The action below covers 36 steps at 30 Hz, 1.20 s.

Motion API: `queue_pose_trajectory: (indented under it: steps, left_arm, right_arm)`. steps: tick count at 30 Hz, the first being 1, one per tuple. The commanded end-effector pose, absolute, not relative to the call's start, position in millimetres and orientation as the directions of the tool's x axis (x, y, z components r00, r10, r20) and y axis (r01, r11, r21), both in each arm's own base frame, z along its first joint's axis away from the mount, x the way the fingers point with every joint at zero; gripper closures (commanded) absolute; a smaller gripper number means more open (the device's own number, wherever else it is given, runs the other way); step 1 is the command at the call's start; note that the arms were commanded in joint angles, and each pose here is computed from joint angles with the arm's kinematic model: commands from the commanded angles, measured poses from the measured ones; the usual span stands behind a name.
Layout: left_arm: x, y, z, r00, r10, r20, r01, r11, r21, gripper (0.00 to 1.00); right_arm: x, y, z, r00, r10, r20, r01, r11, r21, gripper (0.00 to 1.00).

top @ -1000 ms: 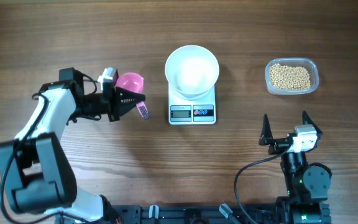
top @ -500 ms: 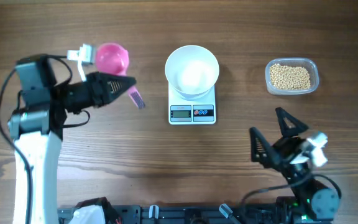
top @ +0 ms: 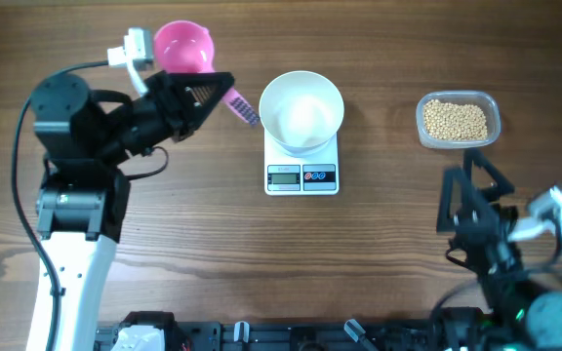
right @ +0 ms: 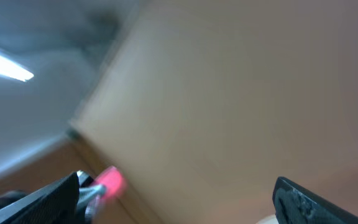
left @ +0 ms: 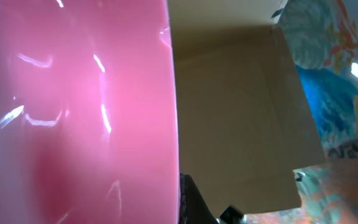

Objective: Scoop item into bowl and weigh 150g on scale
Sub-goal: 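Lift the pink scoop with the left gripper toward the scale center, then bring the right gripper to the scoop handle and grasp it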

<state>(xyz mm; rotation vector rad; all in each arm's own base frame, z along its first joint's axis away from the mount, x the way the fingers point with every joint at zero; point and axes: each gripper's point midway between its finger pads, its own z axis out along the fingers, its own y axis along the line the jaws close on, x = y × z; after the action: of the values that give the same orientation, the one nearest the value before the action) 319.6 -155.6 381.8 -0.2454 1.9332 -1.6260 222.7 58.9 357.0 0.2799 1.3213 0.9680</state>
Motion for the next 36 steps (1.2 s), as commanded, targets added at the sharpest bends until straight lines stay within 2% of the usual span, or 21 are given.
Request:
queue_pose_trajectory:
  steps: [1,3,5,6,7,9,11,12,15,16,19,21,24,27,31,36]
  left_arm:
    - [323,-165,382,-0.808,-0.51,-0.294,0.205,0.225,-0.953,0.96]
    - [323,-168,382,-0.807,-0.511,-0.296,0.204,0.228,-0.952,0.96]
    - [326,-169,381,-0.795,-0.529,-0.298,0.199,0.237,-0.951,0.96]
    - [327,-170,381,-0.792,-0.536,-0.293,0.193,0.237,-0.952,0.96]
    - [327,-171,381,-0.794,-0.543,-0.274,0.175,0.227,-0.958,0.96]
    - [327,-173,381,-0.797,-0.554,-0.243,0.148,0.211,-0.966,0.96]
    - [330,-177,380,-0.786,-0.588,-0.192,0.098,0.188,-0.977,0.96]
    - [332,-180,381,-0.777,-0.606,-0.17,0.079,0.174,-0.982,0.96]
    - [330,-190,386,-0.772,-0.611,-0.176,0.094,0.165,-0.982,0.96]
    - [329,-195,388,-0.772,-0.608,-0.183,0.104,0.163,-0.981,0.96]
    - [325,-208,398,-0.771,-0.611,-0.178,0.123,0.132,-0.984,0.96]
    - [323,-215,408,-0.767,-0.624,-0.15,0.124,0.086,-0.989,0.96]
    - [322,-218,415,-0.759,-0.631,-0.161,0.15,0.071,-0.986,0.96]
    - [322,-218,415,-0.76,-0.63,-0.161,0.15,0.071,-0.986,0.96]
    - [318,-224,415,-0.772,-0.616,-0.157,0.148,0.066,-0.987,0.96]
    - [319,-226,414,-0.774,-0.614,-0.154,0.147,0.063,-0.987,0.96]
  right_arm:
    - [233,82,396,-0.128,0.476,-0.87,-0.469,0.744,0.476,0.0]
    - [231,111,414,-0.214,0.375,-0.902,-0.605,0.674,0.424,0.0]
    - [228,131,420,-0.337,0.373,-0.864,-0.674,0.546,0.498,0.0]
    - [232,136,423,-0.399,0.402,-0.824,-0.671,0.485,0.561,0.0]
    - [239,139,418,-0.511,0.449,-0.733,-0.61,0.411,0.678,0.0]
    - [250,142,409,-0.647,0.495,-0.581,-0.49,0.314,0.813,0.01]
    - [264,153,396,-0.757,0.484,-0.44,-0.379,0.223,0.898,0.23]
    - [265,160,399,-0.779,0.467,-0.418,-0.375,0.187,0.908,0.25]
    - [265,181,417,-0.804,0.444,-0.395,-0.399,0.089,0.913,0.24]
    - [267,186,422,-0.811,0.452,-0.37,-0.387,0.058,0.92,0.21]
    - [279,199,417,-0.845,0.487,-0.223,-0.258,-0.006,0.966,0.15]
    - [283,212,406,-0.881,0.456,-0.124,-0.159,-0.038,0.987,0.14]
    - [282,230,394,-0.916,0.402,-0.006,-0.039,-0.075,0.996,0.14]
    - [282,240,394,-0.926,0.378,0.003,-0.034,-0.092,0.995,0.14]
    - [289,238,417,-0.907,0.414,-0.082,-0.154,-0.145,0.977,0.14]
    - [295,238,407,-0.906,0.422,0.034,-0.038,-0.161,0.986,0.14]
